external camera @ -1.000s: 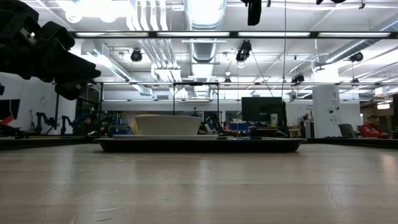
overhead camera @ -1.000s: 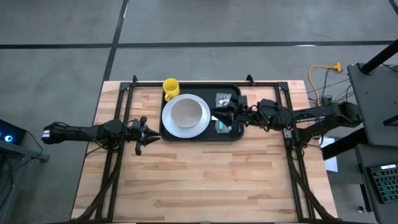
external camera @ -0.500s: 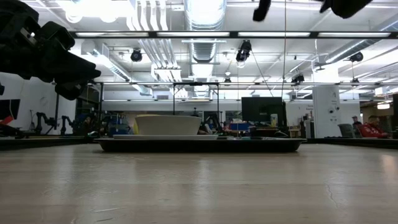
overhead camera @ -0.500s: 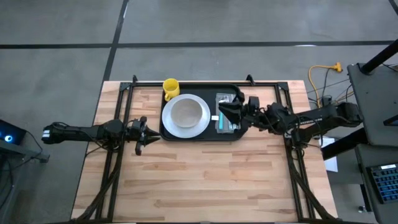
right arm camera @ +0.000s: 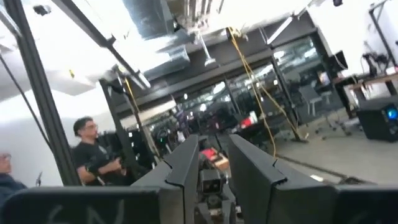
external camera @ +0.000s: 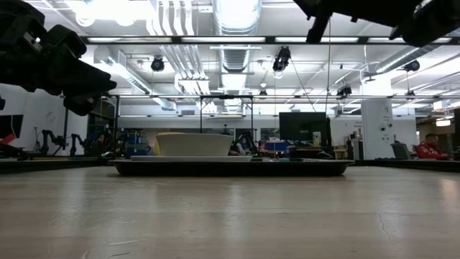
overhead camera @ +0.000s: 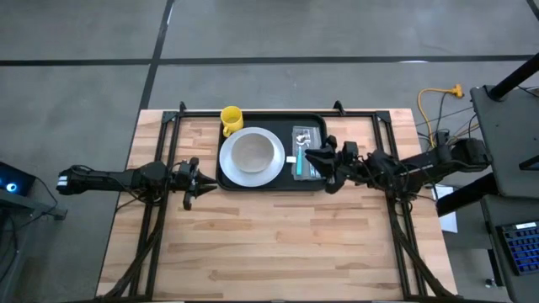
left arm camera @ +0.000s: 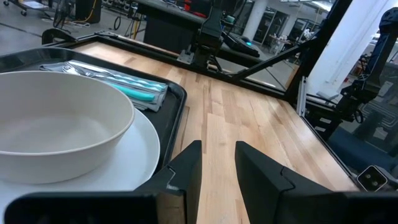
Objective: Set up tray
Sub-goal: Return to Home Position
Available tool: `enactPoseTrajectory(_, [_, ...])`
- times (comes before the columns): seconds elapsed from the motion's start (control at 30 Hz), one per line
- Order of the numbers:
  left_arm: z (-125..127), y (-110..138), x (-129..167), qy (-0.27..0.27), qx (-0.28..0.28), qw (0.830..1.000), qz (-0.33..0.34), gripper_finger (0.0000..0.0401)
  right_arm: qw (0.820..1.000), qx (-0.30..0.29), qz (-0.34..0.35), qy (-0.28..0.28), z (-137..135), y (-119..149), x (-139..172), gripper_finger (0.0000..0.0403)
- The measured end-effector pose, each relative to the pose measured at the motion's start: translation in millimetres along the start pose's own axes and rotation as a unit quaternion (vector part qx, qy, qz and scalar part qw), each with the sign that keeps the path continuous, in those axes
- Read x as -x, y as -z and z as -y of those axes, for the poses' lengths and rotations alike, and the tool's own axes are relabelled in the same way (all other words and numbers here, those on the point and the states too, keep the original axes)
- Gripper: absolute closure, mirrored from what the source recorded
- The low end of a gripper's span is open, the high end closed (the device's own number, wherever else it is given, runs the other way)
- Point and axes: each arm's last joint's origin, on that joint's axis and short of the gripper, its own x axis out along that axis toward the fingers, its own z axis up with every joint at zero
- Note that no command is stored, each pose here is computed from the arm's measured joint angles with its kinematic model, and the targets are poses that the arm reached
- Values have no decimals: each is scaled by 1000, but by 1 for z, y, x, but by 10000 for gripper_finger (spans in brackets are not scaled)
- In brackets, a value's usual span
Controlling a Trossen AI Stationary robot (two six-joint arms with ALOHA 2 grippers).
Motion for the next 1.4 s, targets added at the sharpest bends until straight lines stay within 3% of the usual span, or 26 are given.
enactPoseTrajectory(0.5, [0,0,0,0,0,1000,0,319,999,-2,37,-7,8,4,23,331])
enactPoseTrajectory(0.67, [0,0,0,0,0,1000,0,319,996,1,82,-21,12,3,41,323])
enactPoseTrajectory(0.83, [0,0,0,0,0,1000,-1,319,997,-21,80,-7,17,3,57,318])
enactPoseTrajectory(1.4, [-1,2,-2,-4,0,1000,-12,319,999,12,33,6,27,18,85,335])
